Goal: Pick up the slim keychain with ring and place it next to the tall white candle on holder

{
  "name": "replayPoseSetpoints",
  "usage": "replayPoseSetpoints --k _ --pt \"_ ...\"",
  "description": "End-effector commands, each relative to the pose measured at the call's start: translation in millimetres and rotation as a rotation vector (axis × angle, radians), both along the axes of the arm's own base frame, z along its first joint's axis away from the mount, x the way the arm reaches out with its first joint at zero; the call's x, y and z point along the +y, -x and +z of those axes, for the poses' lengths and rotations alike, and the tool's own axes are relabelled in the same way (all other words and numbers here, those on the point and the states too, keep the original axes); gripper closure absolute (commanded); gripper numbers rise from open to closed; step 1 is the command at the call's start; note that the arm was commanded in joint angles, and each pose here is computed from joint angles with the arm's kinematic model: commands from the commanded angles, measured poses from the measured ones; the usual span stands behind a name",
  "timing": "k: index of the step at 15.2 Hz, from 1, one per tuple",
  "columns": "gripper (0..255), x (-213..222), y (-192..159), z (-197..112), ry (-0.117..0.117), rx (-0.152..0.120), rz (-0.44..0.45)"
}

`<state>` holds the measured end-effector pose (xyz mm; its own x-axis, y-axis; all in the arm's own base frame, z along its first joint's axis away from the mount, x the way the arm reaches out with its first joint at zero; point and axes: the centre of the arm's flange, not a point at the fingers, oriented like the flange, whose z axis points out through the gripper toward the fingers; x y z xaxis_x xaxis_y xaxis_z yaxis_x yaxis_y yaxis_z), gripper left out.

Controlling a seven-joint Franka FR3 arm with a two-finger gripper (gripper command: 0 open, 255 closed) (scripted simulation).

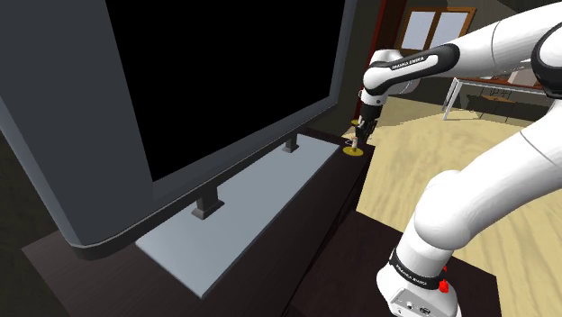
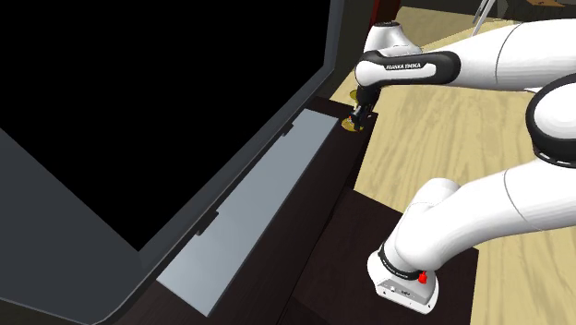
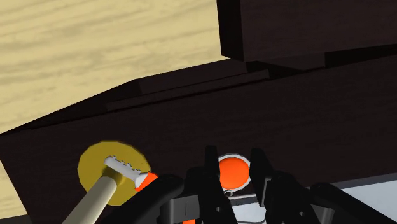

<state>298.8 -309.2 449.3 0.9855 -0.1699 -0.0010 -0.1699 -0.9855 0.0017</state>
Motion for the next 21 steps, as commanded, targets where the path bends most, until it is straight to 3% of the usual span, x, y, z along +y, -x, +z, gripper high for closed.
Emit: replayPoseSetpoints --k 1,18,21 --pt "255 1 0 -12 0.0 0.0 0.0" --pt "255 1 0 -103 0.0 0.0 0.0" --pt "255 1 0 -103 0.0 0.0 0.0"
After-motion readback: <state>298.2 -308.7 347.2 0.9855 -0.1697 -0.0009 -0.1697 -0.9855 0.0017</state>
